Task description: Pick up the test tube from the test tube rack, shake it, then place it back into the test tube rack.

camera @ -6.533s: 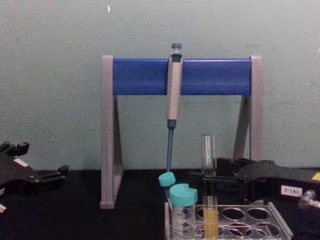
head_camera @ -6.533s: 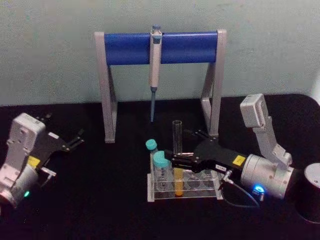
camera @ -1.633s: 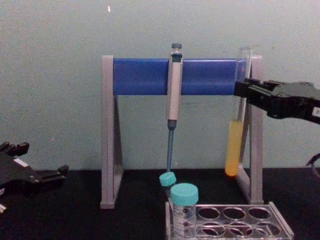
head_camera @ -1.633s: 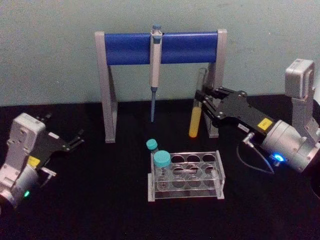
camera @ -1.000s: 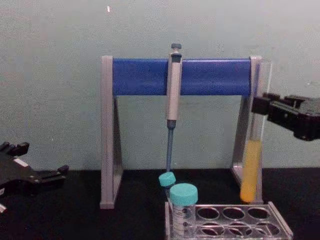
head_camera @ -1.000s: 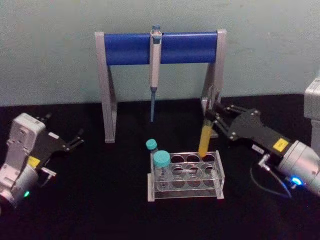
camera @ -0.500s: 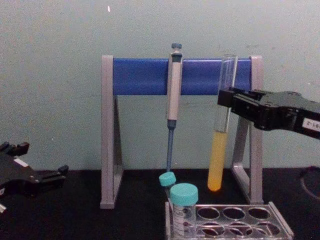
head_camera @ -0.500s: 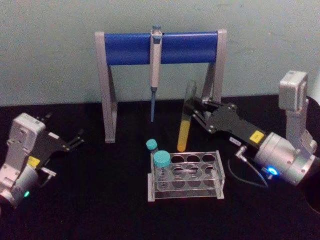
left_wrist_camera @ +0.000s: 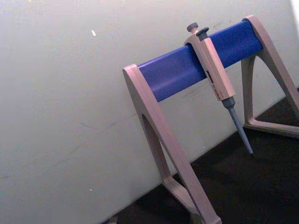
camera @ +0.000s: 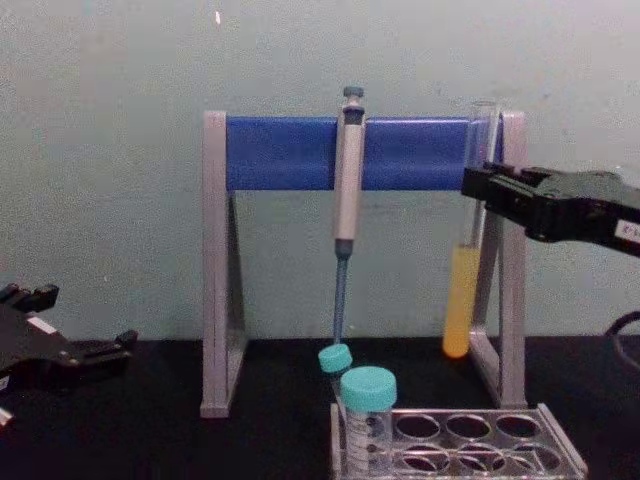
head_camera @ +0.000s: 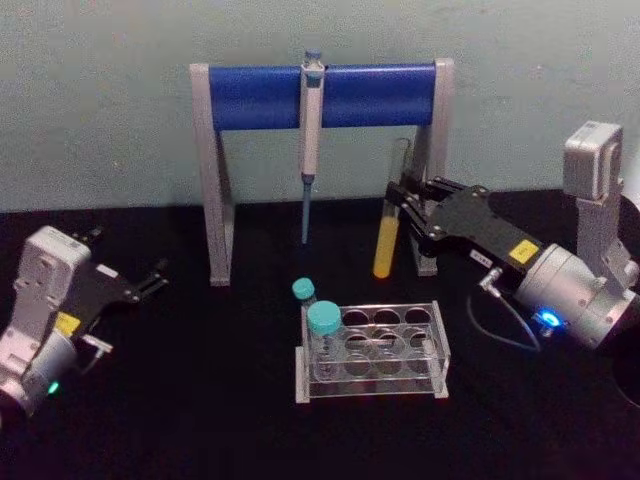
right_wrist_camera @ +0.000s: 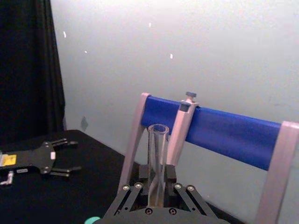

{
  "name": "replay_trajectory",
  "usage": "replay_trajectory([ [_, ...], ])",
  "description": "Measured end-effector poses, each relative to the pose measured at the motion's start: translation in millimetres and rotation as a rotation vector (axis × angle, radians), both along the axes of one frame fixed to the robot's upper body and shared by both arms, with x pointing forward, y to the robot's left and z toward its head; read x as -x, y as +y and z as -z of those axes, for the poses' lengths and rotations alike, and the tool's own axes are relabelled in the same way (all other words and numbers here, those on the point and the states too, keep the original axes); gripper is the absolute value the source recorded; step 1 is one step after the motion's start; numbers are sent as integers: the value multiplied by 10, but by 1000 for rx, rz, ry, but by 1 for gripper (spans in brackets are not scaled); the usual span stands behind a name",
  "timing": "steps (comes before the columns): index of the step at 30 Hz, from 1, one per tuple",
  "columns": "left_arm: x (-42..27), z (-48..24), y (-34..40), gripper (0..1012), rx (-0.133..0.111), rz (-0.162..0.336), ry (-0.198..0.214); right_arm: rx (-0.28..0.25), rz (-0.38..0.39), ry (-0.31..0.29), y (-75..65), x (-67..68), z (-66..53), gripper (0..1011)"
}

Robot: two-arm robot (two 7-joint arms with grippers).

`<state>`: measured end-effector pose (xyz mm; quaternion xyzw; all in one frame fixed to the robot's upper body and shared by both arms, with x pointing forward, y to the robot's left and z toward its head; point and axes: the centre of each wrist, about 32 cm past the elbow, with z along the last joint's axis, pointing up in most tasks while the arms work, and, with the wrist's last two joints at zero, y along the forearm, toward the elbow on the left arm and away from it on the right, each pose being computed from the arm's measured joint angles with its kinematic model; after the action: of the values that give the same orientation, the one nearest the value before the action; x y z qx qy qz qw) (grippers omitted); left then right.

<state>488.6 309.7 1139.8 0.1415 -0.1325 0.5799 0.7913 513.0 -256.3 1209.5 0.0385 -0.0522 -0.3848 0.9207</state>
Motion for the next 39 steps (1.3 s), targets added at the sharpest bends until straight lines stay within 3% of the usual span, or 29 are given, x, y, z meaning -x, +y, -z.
replay_trajectory([
  [7, 0, 0, 0, 1001, 0, 0, 0, 9, 25, -6, -93, 62, -7, 221],
  [15, 0, 0, 0, 1001, 0, 0, 0, 23, 37, 6, -220, 270, 9, 221],
  [21, 0, 0, 0, 1001, 0, 0, 0, 22, 5, 32, -216, 412, 46, 221],
  [25, 0, 0, 0, 1001, 0, 0, 0, 11, -40, 44, -142, 457, 71, 221],
  [30, 0, 0, 0, 1001, 0, 0, 0, -7, -72, 37, -32, 402, 68, 221],
  [39, 0, 0, 0, 1001, 0, 0, 0, -20, -61, 17, 103, 158, 58, 221],
])
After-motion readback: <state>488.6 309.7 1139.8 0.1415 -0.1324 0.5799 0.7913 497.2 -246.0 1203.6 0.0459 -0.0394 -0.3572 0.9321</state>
